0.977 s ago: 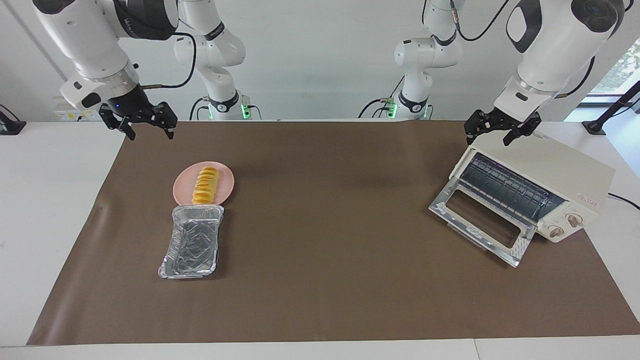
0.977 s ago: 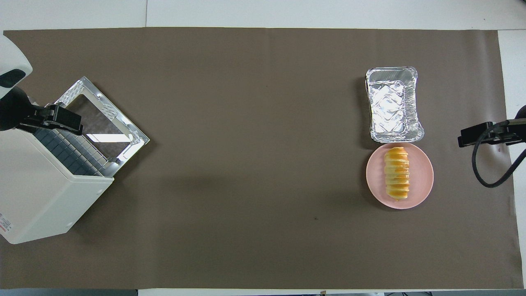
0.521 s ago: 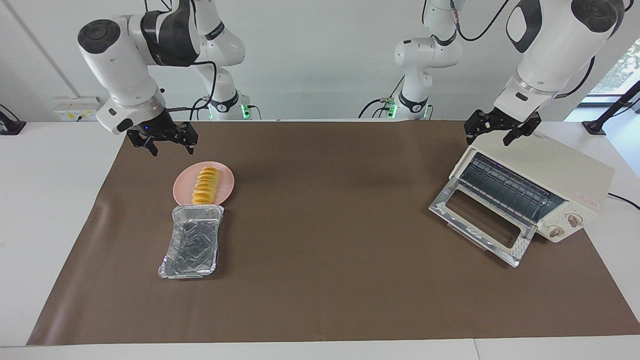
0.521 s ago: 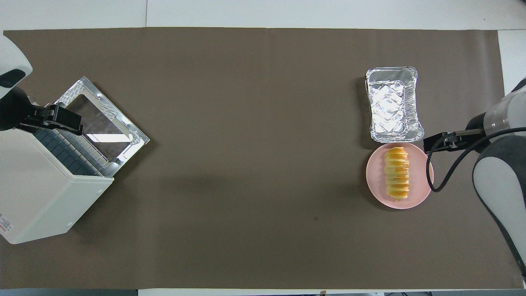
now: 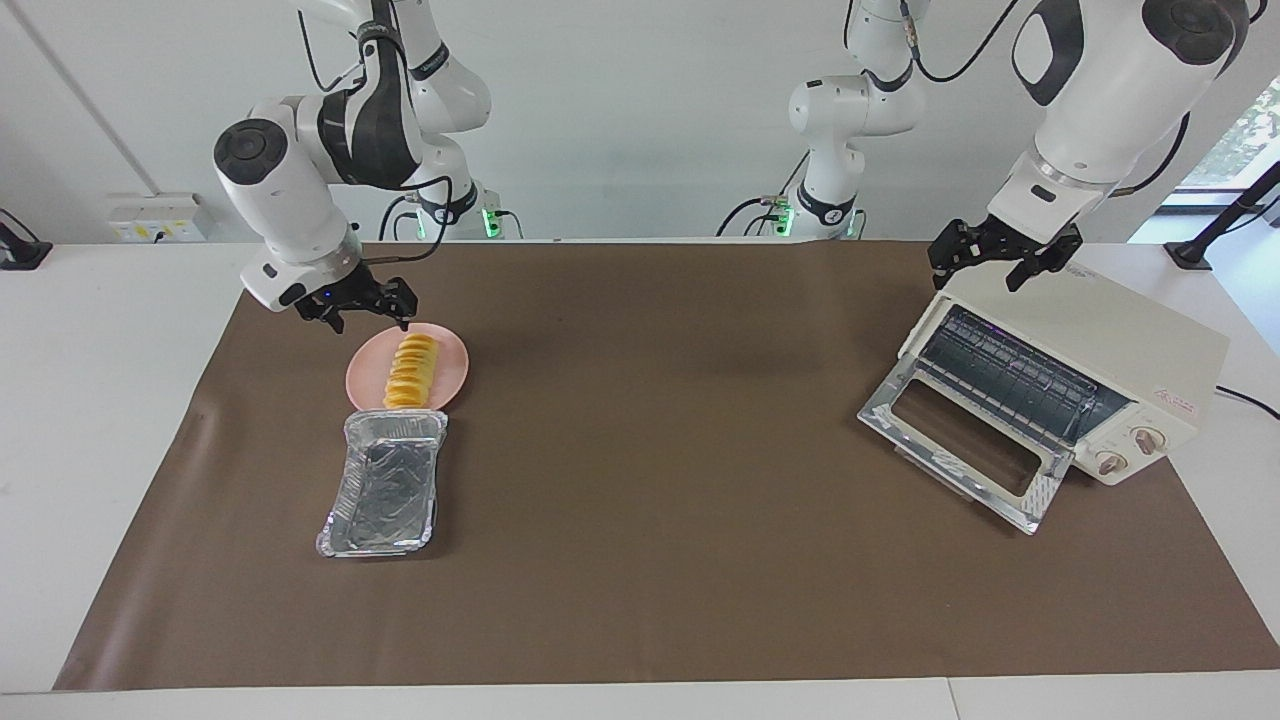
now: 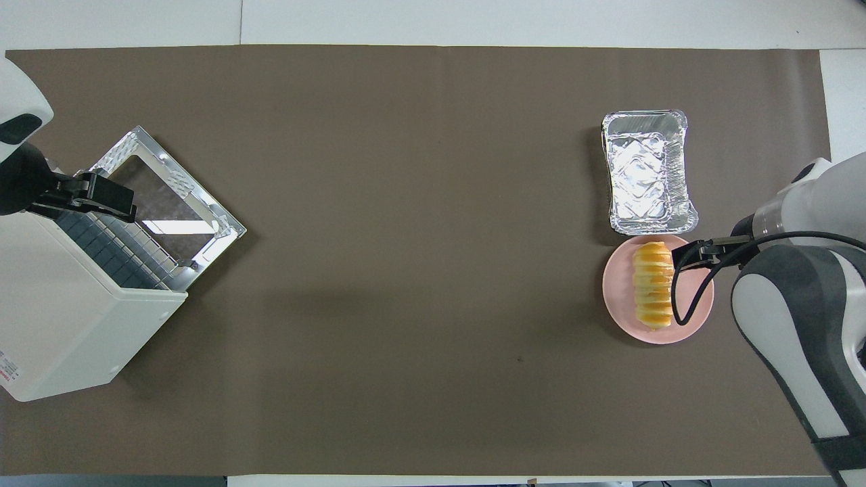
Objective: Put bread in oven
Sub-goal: 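Reach the right gripper down to the yellow bread on the pink plate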
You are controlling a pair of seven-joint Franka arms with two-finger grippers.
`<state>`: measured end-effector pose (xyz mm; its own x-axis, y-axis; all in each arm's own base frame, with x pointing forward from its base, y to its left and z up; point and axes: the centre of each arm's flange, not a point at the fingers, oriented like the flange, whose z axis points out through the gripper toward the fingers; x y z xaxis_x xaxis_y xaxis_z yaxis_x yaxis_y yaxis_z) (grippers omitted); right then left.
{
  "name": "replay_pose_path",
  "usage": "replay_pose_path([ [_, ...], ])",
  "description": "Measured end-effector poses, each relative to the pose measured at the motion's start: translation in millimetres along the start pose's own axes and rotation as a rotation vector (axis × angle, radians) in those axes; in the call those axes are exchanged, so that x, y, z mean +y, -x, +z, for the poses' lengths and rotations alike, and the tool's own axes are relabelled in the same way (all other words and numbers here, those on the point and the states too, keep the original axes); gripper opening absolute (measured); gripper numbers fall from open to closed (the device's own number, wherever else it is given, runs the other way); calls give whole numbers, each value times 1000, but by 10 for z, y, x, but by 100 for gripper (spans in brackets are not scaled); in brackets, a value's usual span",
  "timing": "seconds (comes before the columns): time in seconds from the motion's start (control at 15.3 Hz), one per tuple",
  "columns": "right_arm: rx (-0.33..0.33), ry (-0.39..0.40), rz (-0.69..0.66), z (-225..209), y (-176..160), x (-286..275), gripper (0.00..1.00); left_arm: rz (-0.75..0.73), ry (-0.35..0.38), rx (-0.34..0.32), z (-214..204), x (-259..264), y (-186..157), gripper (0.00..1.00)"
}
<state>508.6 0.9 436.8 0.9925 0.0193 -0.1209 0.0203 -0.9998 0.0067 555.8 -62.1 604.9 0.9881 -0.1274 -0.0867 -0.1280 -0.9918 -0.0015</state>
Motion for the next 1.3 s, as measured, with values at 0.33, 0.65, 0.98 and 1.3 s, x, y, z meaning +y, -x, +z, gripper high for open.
replay_pose_path([
  [0.33,35,0,-2,425,16,-11,100,0,0,0,0,0,0,100],
  [0.65,71,1,-2,762,21,-17,100,0,0,0,0,0,0,100],
  [0.98,79,1,24,967,32,-26,81,0,0,0,0,0,0,100],
  [1.3,86,1,19,1152,115,-55,77,0,0,0,0,0,0,100],
])
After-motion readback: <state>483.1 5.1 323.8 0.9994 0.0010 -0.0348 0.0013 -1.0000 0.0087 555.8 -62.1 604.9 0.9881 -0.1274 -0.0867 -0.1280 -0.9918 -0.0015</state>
